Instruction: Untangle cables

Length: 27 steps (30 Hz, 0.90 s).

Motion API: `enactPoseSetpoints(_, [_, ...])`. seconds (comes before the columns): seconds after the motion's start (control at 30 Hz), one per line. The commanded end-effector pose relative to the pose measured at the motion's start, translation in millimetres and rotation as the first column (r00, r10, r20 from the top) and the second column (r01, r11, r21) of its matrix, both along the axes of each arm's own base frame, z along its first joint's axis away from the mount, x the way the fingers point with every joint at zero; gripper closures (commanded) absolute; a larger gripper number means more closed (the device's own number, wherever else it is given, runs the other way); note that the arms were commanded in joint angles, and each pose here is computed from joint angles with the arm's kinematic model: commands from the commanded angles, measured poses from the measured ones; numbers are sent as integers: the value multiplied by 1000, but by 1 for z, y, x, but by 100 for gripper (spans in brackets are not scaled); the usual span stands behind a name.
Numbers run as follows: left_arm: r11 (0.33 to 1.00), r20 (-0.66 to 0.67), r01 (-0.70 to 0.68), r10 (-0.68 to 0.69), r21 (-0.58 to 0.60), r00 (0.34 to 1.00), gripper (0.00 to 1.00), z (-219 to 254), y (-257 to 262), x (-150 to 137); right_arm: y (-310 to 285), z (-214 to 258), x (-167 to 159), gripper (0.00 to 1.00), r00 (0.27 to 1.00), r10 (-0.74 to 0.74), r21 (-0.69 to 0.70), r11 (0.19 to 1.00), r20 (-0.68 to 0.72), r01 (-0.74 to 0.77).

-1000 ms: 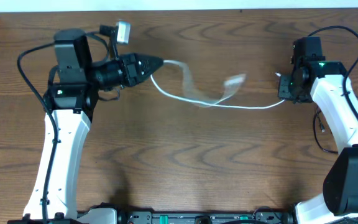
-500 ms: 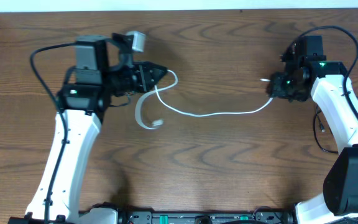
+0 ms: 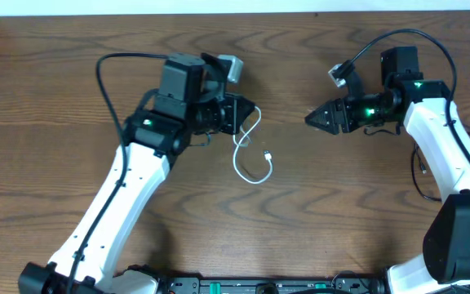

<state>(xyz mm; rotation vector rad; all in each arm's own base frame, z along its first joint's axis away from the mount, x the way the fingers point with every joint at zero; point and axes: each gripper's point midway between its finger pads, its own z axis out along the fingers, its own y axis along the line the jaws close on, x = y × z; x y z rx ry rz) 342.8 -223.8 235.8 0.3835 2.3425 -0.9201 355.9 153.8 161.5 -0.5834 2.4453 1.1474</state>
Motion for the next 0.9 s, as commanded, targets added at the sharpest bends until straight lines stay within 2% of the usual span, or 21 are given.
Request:
enactPoseSetpoints(0.0, [1000,11,14,-14,18,1000,92,-4,-8,1,32,30,-18,45,982,157,168,970,103,-173])
enactPoseSetpoints(0.2, [981,32,160,-158,-107,987,92,16,-36,-16,56,31,-29,43,937,273,136,942,218,-306])
enactPoseSetpoints(0.33, [956,45,237,-232,-174,972,92,27,-46,-26,68,34,-27,42,910,302,125,929,285,-347])
enactPoseSetpoints(0.6, [952,7,228,-231,-207,973,92,29,-48,-30,80,42,-19,43,865,318,108,917,388,-385])
enactPoseSetpoints(0.67, [948,5,236,-241,-214,971,92,30,-49,-31,83,43,-18,46,859,322,106,914,399,-392])
enactPoseSetpoints(0.73, [948,5,236,-241,-214,971,92,30,-49,-31,84,43,-19,56,856,326,105,912,401,-397])
enactPoseSetpoints(0.87, [949,6,233,-237,-211,971,91,29,-48,-31,85,43,-20,97,858,328,105,912,396,-397])
